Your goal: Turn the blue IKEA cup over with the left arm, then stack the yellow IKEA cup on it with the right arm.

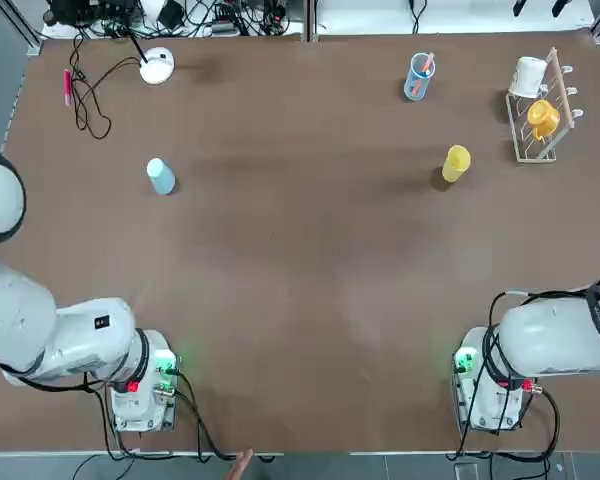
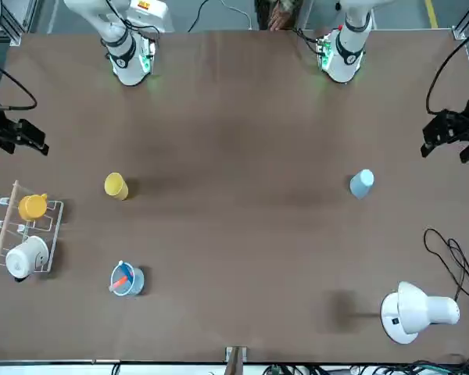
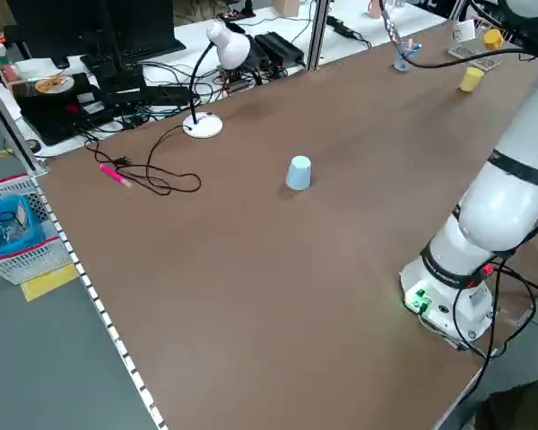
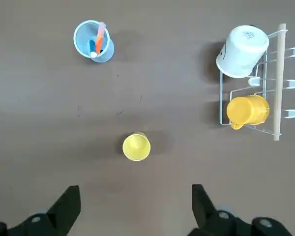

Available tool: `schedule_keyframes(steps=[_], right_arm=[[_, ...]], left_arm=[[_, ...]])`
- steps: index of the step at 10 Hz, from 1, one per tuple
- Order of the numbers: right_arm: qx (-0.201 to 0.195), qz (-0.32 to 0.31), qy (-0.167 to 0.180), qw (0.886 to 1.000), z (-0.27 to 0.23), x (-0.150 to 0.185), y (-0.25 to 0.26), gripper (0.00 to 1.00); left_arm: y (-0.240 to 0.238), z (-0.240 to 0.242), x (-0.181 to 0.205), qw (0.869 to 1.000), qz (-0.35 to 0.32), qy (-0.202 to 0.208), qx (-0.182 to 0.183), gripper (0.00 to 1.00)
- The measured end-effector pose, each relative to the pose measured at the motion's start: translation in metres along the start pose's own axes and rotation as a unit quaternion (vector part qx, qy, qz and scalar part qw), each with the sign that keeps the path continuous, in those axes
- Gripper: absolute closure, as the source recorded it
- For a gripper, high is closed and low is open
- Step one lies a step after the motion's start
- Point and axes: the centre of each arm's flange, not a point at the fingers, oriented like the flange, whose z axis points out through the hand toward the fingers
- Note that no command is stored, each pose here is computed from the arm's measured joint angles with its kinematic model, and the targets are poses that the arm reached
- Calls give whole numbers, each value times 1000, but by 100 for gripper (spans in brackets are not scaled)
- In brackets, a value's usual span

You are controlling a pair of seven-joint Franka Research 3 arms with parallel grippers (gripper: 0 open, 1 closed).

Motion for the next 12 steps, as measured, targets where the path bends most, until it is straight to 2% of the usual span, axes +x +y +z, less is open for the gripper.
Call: schedule_keyframes(steps=[1,3,5,8,10,12], right_arm=[[0,0,0,1000,0,0,0,0],[0,0,0,1000,0,0,0,0],[0,-1,0,1000,0,0,-1,0],[1,-2,-1,1000,1,0,-2,0],[1,-3,-4,1000,3,0,-3,0],[1,-5,-10,1000,7,-1,-5,0]], left_arm=[[-6,5,-1,999,48,-5,-1,1],[-30,17,-4,995,98,-11,-19,1],[-70,39,-9,983,179,-12,-49,1],[-146,84,-26,966,220,20,-135,1],[-192,117,-49,946,253,53,-194,1],[-215,164,-69,925,272,82,-253,1]])
